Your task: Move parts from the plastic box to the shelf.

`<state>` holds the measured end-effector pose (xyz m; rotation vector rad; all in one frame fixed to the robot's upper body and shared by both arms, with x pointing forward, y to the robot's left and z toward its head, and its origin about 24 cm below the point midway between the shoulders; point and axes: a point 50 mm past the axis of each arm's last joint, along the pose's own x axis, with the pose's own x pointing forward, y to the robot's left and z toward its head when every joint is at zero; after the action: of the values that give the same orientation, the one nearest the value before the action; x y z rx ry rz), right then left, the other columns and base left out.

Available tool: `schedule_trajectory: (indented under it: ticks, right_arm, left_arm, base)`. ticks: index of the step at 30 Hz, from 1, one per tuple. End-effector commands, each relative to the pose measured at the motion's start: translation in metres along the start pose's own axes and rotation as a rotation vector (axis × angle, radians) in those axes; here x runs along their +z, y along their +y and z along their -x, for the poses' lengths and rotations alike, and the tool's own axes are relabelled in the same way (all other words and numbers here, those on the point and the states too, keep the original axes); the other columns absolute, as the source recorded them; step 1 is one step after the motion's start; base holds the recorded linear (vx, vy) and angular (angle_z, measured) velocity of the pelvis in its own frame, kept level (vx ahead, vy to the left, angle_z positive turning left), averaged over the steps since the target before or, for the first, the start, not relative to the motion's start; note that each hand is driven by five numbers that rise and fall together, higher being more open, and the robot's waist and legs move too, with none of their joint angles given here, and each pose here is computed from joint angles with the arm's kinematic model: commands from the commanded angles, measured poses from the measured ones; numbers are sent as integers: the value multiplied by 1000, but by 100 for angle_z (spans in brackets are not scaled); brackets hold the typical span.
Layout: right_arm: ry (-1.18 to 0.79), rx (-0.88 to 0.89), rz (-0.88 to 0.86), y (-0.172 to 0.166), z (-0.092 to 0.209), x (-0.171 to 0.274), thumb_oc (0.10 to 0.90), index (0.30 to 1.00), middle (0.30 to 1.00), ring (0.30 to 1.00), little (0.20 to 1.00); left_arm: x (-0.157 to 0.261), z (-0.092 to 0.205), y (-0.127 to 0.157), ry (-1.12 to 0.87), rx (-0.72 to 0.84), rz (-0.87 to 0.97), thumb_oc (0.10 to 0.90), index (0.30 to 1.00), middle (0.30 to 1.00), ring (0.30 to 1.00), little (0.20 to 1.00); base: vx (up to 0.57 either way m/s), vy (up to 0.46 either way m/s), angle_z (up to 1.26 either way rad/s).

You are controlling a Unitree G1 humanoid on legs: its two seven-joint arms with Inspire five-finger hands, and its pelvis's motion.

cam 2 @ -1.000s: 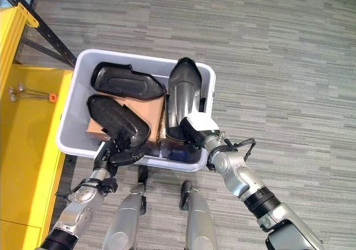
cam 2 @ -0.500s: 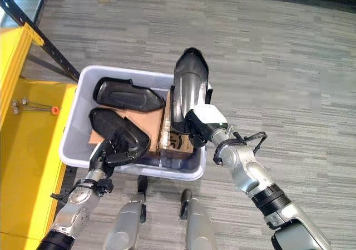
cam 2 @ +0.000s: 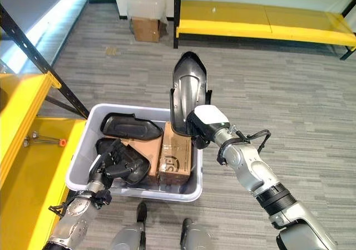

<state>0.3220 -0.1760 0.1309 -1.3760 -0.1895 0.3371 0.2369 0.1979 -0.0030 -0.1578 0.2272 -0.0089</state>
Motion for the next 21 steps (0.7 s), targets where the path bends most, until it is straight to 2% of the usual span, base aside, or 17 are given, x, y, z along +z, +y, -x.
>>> schedule_trajectory:
  ticks: [1,5,15,21]
  right_arm:
    - [-159,-196,46,-55,-14,28,400,300,300,300,300]
    - [-158,-194,58,-60,-13,26,400,300,300,300,300]
    - [-188,-244,95,-100,-17,28,400,300,300,300,300]
    - [-162,-279,71,-96,-13,21,400,300,300,300,300]
  left_arm:
    - [24,1,7,-132,-1,16,900,1000,1000,1000,1000]
    - [21,3,11,-123,24,25,900,1000,1000,1000,1000]
    - [16,18,39,-111,159,39,900,1000,1000,1000,1000]
    - [12,16,34,-94,126,46,900,1000,1000,1000,1000]
  base:
    - [-14,-103,1]
    - [-31,-122,0]
    - [-140,-248,10]
    - [-178,-194,84]
